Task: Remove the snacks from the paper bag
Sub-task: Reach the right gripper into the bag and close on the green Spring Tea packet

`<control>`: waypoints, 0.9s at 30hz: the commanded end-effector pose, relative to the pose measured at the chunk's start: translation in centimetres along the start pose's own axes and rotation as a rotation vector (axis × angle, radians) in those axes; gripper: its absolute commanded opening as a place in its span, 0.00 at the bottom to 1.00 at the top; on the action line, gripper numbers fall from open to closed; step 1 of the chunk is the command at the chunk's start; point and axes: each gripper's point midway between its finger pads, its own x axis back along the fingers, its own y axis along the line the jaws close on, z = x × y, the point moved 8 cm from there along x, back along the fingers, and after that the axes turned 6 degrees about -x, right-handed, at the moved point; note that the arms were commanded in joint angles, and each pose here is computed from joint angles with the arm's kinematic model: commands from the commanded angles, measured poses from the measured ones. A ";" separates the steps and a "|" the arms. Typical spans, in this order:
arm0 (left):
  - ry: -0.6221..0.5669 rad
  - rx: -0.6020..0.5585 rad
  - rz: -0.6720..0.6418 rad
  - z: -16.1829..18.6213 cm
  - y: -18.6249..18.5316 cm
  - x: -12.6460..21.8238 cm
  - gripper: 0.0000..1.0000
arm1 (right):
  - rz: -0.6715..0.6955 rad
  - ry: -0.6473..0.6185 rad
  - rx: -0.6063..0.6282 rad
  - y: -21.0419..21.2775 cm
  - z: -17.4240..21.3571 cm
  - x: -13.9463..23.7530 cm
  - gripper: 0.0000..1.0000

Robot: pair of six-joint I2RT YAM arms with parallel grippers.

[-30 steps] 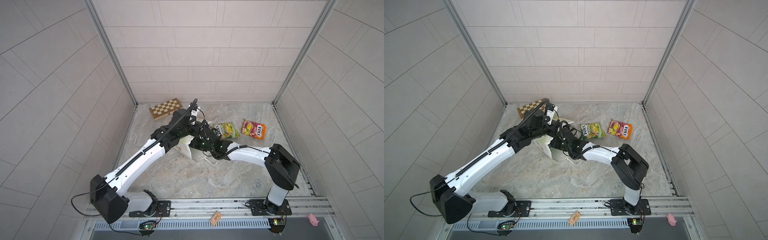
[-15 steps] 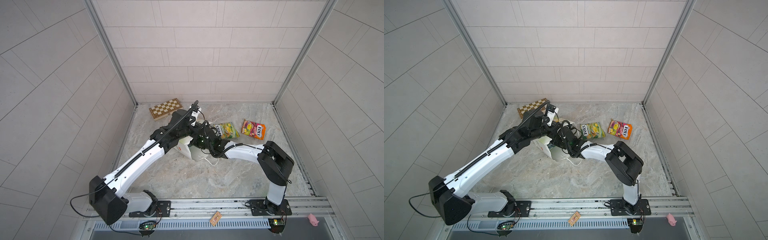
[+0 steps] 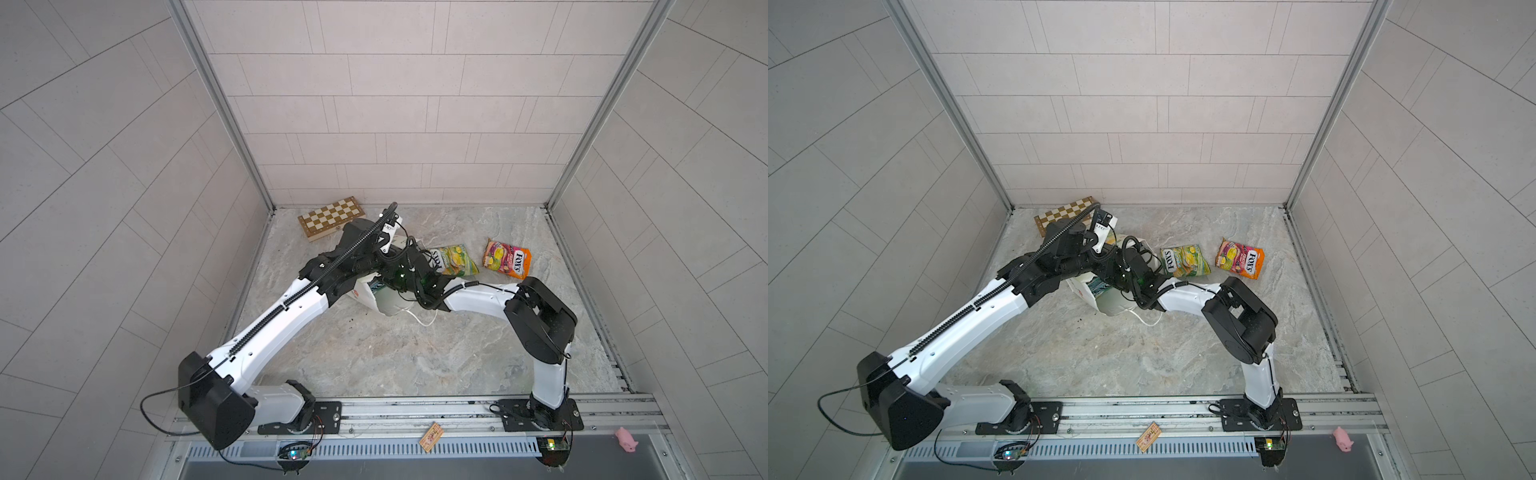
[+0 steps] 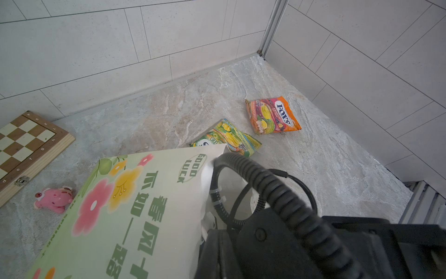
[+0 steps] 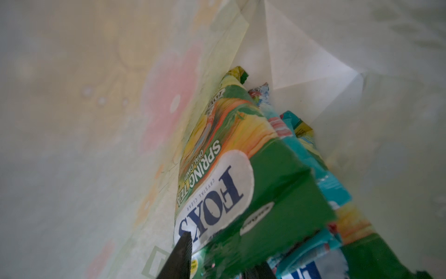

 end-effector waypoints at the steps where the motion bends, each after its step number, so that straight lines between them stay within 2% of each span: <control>1: -0.009 -0.011 0.040 0.0 -0.6 0.8 0.00 | 0.009 -0.004 -0.046 -0.5 -0.2 -0.8 0.33; 7: -0.009 -0.011 0.045 0.0 -0.6 0.8 0.00 | 0.052 -0.009 -0.053 -1.1 -0.3 -1.2 0.22; 11: -0.009 -0.010 0.046 0.0 -0.6 0.8 0.00 | 0.099 -0.020 -0.059 -2.1 -0.2 -1.2 0.18; 14: -0.009 -0.010 0.043 0.0 -0.6 0.8 0.00 | 0.119 -0.013 -0.050 -2.7 0.0 -1.1 0.07; 15: -0.008 -0.008 0.036 0.0 -0.6 0.8 0.00 | 0.121 -0.013 -0.044 -2.7 0.0 -1.0 0.00; 27: -0.012 0.026 -0.177 0.2 1.4 0.8 0.00 | 0.171 -0.006 0.073 -2.6 0.1 2.7 0.00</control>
